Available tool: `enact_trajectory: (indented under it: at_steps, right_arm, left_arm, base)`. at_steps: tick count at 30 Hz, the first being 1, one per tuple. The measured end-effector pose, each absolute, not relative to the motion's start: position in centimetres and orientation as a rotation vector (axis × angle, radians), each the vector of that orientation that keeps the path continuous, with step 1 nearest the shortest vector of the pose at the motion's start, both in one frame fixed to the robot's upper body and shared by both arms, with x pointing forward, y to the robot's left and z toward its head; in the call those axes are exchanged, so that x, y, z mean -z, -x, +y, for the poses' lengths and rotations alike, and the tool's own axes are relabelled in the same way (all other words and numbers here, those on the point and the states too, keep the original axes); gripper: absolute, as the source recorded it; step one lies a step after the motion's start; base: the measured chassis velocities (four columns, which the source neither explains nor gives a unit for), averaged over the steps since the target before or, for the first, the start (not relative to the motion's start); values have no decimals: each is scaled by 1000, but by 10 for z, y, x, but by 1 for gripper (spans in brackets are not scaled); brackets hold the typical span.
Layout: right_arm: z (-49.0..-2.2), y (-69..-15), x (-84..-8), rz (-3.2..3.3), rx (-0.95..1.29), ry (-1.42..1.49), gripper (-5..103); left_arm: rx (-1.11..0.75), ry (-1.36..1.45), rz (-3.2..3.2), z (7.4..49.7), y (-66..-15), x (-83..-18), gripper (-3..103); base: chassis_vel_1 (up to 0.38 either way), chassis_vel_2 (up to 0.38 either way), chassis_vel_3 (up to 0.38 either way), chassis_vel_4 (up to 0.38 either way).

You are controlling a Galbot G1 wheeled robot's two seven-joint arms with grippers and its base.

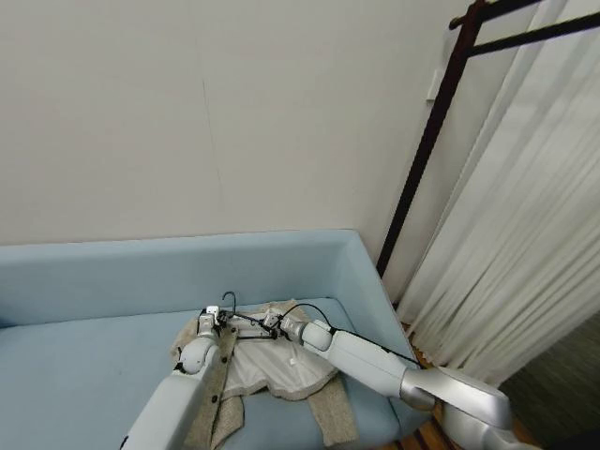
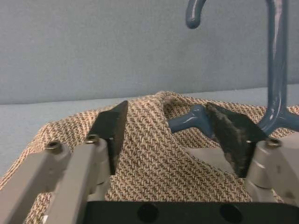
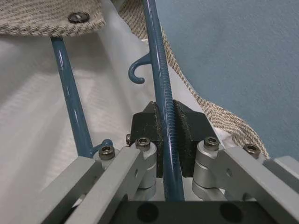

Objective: Pick up the clothes from the sofa and hang them on the clothes hanger.

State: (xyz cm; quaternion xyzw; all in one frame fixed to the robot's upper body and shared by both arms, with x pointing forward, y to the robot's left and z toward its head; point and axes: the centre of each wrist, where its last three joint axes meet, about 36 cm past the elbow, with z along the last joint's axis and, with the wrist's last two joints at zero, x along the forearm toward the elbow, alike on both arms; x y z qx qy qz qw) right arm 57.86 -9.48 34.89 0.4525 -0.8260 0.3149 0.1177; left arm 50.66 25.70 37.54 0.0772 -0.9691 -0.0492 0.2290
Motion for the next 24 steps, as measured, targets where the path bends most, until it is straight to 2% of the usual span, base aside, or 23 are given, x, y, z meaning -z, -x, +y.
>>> enact_trajectory:
  at_steps: [2,5,6,8,9,12,15,24]
  right_arm:
    - [-96,-579,-349,-2417,-922,-1321,8]
    - [-103,-583,-346,-2416,-925,-1281,8]
    - [-103,-583,-346,-2416,-925,-1281,8]
    - [-105,-584,-346,-2416,-924,-1271,8]
    - [-107,-585,-345,-2415,-927,-1260,8]
    - [-108,-587,-344,-2411,-925,-1259,8]
    - [-110,-588,-344,-2415,-920,-1254,8]
    - [-109,-586,-345,-2410,-921,-1274,8]
  left_arm:
    - [137,-218,-2670,256,-505,-376,57]
    - [144,-264,-2680,254,-490,-381,74]
    - [144,-264,-2680,254,-490,-381,74]
    - [130,-261,-2687,251,-478,-381,85]
    - [125,-268,-2687,253,-473,-380,85]
    - [111,-247,-2694,252,-468,-377,94]
    - [103,-234,-2685,256,-467,-369,100]
    - [12,-220,-2640,251,-497,-370,100]
  base:
    - [0,0,0,0]
    - [0,0,0,0]
    - [0,0,0,0]
    - [0,0,0,0]
    - [0,0,0,0]
    - [0,0,0,0]
    - [0,0,0,0]
    - [0,0,0,0]
